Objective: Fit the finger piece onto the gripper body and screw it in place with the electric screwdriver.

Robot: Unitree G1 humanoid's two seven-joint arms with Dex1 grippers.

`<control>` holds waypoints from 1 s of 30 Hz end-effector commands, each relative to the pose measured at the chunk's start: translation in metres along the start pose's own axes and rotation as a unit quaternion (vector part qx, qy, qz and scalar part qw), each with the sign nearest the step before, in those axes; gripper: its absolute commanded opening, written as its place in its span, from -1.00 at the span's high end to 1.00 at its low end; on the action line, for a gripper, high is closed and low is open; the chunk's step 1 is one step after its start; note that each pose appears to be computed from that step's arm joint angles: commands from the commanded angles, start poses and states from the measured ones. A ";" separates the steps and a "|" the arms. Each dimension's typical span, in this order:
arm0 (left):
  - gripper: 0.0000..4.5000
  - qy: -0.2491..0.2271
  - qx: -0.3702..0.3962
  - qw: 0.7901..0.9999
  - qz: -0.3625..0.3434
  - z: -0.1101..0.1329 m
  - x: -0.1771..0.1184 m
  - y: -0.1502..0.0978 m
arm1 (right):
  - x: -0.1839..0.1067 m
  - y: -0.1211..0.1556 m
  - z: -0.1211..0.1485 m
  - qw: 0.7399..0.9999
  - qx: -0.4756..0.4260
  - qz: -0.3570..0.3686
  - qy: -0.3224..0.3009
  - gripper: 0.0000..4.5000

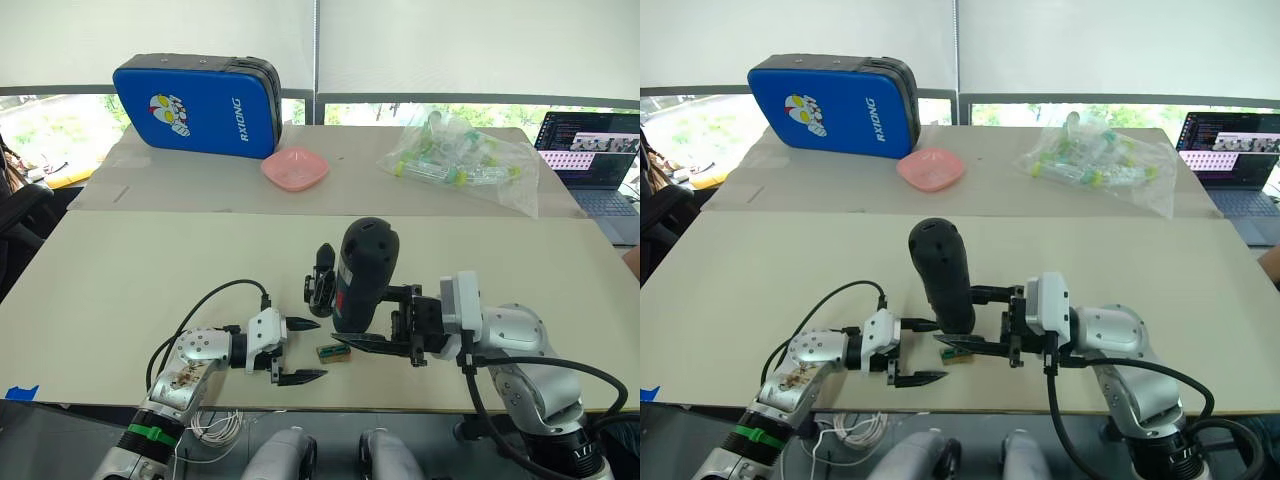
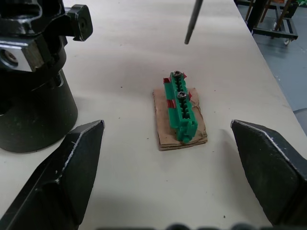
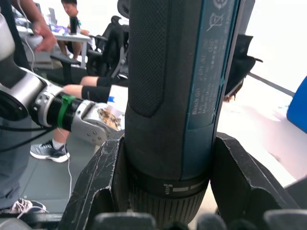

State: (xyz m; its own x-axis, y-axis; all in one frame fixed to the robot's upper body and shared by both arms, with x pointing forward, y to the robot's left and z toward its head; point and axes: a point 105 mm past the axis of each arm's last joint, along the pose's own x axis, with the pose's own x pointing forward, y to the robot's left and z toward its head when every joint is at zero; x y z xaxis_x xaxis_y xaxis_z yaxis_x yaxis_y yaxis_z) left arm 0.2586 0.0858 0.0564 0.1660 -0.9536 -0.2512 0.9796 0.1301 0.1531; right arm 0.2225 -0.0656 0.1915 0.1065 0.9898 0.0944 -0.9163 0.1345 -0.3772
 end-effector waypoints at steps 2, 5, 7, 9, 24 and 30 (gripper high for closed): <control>-1.00 0.006 -0.019 0.999 -0.033 -0.010 0.010 -0.015 | 0.003 -0.002 0.011 1.000 -0.025 0.005 -0.016 0.13; -1.00 0.005 -0.020 0.999 -0.035 -0.011 0.011 -0.016 | 0.003 -0.002 0.010 1.000 -0.024 0.005 -0.014 0.13; -1.00 0.005 -0.021 0.999 -0.036 -0.011 0.011 -0.018 | 0.003 -0.002 0.009 1.000 -0.023 0.004 -0.012 0.13; -1.00 0.005 -0.022 0.999 -0.037 -0.012 0.012 -0.018 | 0.004 -0.001 0.008 1.000 -0.022 0.005 -0.011 0.13; -1.00 0.009 -0.027 0.999 -0.031 -0.016 0.011 -0.019 | 0.004 -0.004 0.005 1.000 -0.022 0.002 -0.007 0.13; -1.00 0.010 -0.027 0.999 -0.031 -0.016 0.010 -0.019 | 0.004 -0.004 0.005 1.000 -0.022 0.002 -0.007 0.13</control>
State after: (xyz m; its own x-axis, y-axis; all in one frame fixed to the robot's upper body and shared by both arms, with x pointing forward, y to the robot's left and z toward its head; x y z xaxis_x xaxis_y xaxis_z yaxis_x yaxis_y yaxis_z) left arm 0.2556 0.0833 0.0553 0.1536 -0.9584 -0.2407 0.9805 0.1177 0.1571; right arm 0.2296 -0.0637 0.1834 0.1223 0.9906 0.0608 -0.9243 0.1360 -0.3565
